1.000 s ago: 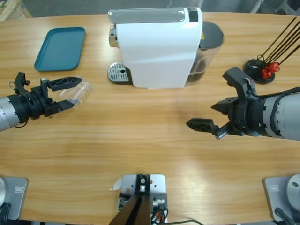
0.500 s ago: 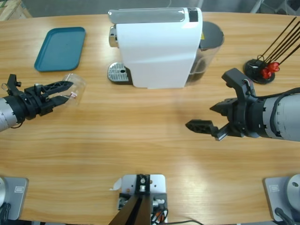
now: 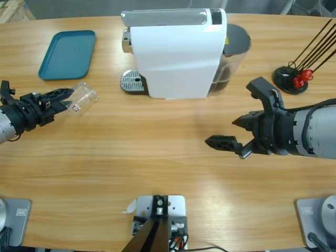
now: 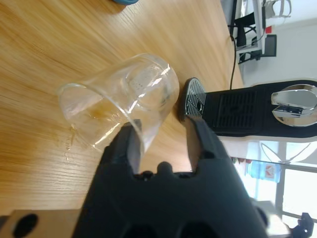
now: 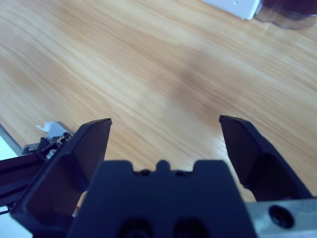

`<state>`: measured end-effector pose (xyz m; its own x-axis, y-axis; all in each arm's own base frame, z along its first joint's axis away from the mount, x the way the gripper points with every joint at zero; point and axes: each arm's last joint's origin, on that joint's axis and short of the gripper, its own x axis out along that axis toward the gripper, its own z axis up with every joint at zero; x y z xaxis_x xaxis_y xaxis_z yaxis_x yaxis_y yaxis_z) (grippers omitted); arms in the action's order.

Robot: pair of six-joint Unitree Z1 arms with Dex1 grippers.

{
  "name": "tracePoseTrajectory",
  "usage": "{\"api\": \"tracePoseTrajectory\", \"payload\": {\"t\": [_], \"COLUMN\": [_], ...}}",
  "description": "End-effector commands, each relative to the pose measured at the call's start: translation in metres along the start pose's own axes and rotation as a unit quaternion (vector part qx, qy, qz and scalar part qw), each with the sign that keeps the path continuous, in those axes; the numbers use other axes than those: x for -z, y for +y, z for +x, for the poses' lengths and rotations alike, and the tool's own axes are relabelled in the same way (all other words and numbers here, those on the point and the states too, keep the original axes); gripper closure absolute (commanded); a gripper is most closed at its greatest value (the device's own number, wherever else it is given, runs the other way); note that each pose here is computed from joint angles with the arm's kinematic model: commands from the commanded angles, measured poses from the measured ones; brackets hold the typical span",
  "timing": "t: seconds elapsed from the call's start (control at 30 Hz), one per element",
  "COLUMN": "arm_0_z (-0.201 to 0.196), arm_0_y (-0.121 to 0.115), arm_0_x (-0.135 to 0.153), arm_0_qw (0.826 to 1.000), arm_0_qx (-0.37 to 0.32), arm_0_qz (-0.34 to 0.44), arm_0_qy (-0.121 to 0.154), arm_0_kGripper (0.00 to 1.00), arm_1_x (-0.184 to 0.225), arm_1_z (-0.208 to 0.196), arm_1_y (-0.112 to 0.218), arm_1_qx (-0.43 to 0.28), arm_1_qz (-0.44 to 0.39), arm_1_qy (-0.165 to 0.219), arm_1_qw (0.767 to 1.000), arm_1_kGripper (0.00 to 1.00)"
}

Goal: Pour coffee

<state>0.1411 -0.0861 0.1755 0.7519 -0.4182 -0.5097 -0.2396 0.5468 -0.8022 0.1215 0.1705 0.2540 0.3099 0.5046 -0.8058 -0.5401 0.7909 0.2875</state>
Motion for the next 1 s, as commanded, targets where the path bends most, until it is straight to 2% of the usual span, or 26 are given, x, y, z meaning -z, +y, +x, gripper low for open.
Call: {"api": "tracePoseTrajectory", "payload": {"t": [0.03, 0.33, 0.5, 0.63, 0.7, 0.83, 0.9, 1.0], "arm_0_z": [-0.009, -0.002, -0.012, -0.034, -0.044, -0.054, -0.050, -0.052], "arm_0_y": [0.009, 0.007, -0.012, -0.013, -0.021, -0.054, -0.059, -0.060], "arm_0_x": [0.004, 0.001, -0.003, -0.003, -0.006, -0.017, -0.018, -0.018], "arm_0_qw": [0.999, 0.999, 0.995, 0.993, 0.995, 0.992, 0.990, 0.989], "arm_0_qx": [-0.012, -0.015, 0.061, 0.083, 0.065, 0.029, 0.029, 0.035], "arm_0_qz": [0.032, 0.044, 0.082, 0.077, 0.077, 0.111, 0.120, 0.128], "arm_0_qy": [0.002, 0.002, 0.007, 0.013, 0.021, 0.053, 0.065, 0.064], "arm_0_kGripper": [1.000, 1.000, 1.000, 1.000, 1.000, 1.000, 1.000, 1.000], "arm_1_x": [0.007, 0.010, 0.009, 0.010, 0.009, 0.009, 0.009, 0.011], "arm_1_z": [0.005, 0.006, 0.007, 0.006, 0.006, 0.006, 0.005, 0.003], "arm_1_y": [-0.004, -0.005, -0.004, -0.004, -0.004, -0.004, -0.004, -0.004], "arm_1_qx": [-0.009, -0.013, -0.015, -0.018, -0.019, -0.020, -0.021, -0.023], "arm_1_qz": [0.009, 0.010, 0.010, 0.010, 0.010, 0.009, 0.009, 0.009], "arm_1_qy": [0.014, 0.015, 0.014, 0.013, 0.013, 0.012, 0.011, 0.010], "arm_1_qw": [1.000, 1.000, 1.000, 1.000, 1.000, 1.000, 1.000, 1.000], "arm_1_kGripper": [0.018, 0.018, 0.018, 0.018, 0.018, 0.018, 0.018, 0.018]}}
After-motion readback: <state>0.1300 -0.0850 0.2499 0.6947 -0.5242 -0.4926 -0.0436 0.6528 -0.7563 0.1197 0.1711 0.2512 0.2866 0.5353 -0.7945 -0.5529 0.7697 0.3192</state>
